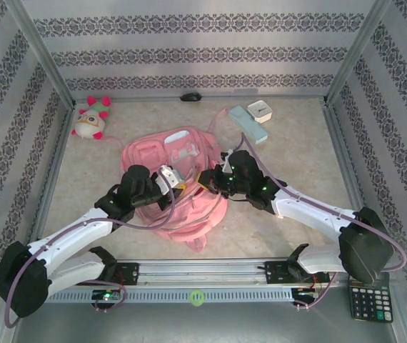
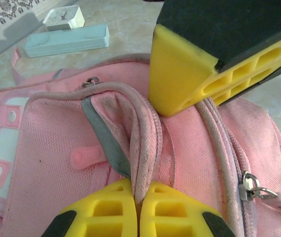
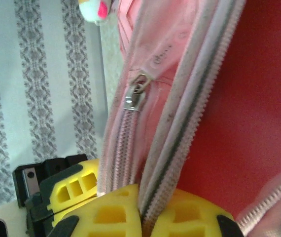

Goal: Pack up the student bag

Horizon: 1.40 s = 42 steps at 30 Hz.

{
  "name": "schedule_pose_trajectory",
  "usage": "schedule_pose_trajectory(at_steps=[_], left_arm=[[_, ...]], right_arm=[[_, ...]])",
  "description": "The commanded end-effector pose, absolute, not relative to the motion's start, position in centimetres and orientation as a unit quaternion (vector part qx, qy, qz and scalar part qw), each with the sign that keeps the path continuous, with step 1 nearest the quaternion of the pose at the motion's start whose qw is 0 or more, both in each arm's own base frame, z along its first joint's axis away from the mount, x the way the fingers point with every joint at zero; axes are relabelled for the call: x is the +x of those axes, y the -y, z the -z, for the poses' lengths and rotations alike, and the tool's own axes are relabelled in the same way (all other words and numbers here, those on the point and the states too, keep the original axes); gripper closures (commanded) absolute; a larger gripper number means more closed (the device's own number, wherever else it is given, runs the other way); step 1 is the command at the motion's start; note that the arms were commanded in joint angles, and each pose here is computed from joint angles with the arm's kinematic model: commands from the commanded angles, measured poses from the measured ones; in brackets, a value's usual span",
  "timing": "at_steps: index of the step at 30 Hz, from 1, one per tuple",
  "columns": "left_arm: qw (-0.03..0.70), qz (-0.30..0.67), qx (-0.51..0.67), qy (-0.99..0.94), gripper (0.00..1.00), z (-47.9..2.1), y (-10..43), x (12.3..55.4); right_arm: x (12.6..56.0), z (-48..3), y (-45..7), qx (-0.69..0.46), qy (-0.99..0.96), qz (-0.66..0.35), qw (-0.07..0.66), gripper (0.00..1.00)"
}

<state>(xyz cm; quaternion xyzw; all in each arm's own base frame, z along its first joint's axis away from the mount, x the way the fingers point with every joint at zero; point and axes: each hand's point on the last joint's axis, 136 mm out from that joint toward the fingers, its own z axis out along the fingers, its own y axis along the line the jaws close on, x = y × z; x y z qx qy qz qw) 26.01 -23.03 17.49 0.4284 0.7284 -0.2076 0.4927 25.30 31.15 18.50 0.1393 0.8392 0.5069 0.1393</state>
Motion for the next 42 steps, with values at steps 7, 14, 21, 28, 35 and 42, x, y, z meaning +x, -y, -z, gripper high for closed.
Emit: schedule_pose_trajectory(at_steps=[7, 14, 21, 28, 35, 42], left_arm=[[0.518, 0.184, 0.386, -0.741, 0.65, -22.7, 21.2, 28.2], [0.443, 0.197, 0.238, -0.842, 0.56, -23.2, 17.1, 24.7], [0.367, 0.228, 0.13, -0.892, 0.54, -21.6, 15.4, 20.5], [0.308, 0.266, 0.113, -0.907, 0.52, -18.8, 18.8, 18.7], [0.294, 0.264, 0.082, -0.915, 0.53, -17.2, 21.7, 20.0], [0.308, 0.24, 0.043, -0.92, 0.55, -15.6, 23.2, 21.7]], right_arm=[[26.4, -22.1, -29.9, 0.226, -0.783, -0.512, 0.271, 1.0], [26.8, -22.6, -30.4, 0.277, -0.753, -0.499, 0.329, 1.0], [27.3, -22.4, -31.9, 0.292, -0.751, -0.489, 0.335, 1.0], [27.6, -22.7, -33.2, 0.285, -0.751, -0.494, 0.331, 1.0], [27.7, -22.9, -33.9, 0.28, -0.752, -0.499, 0.327, 1.0], [27.7, -23.0, -34.0, 0.279, -0.751, -0.502, 0.326, 1.0]])
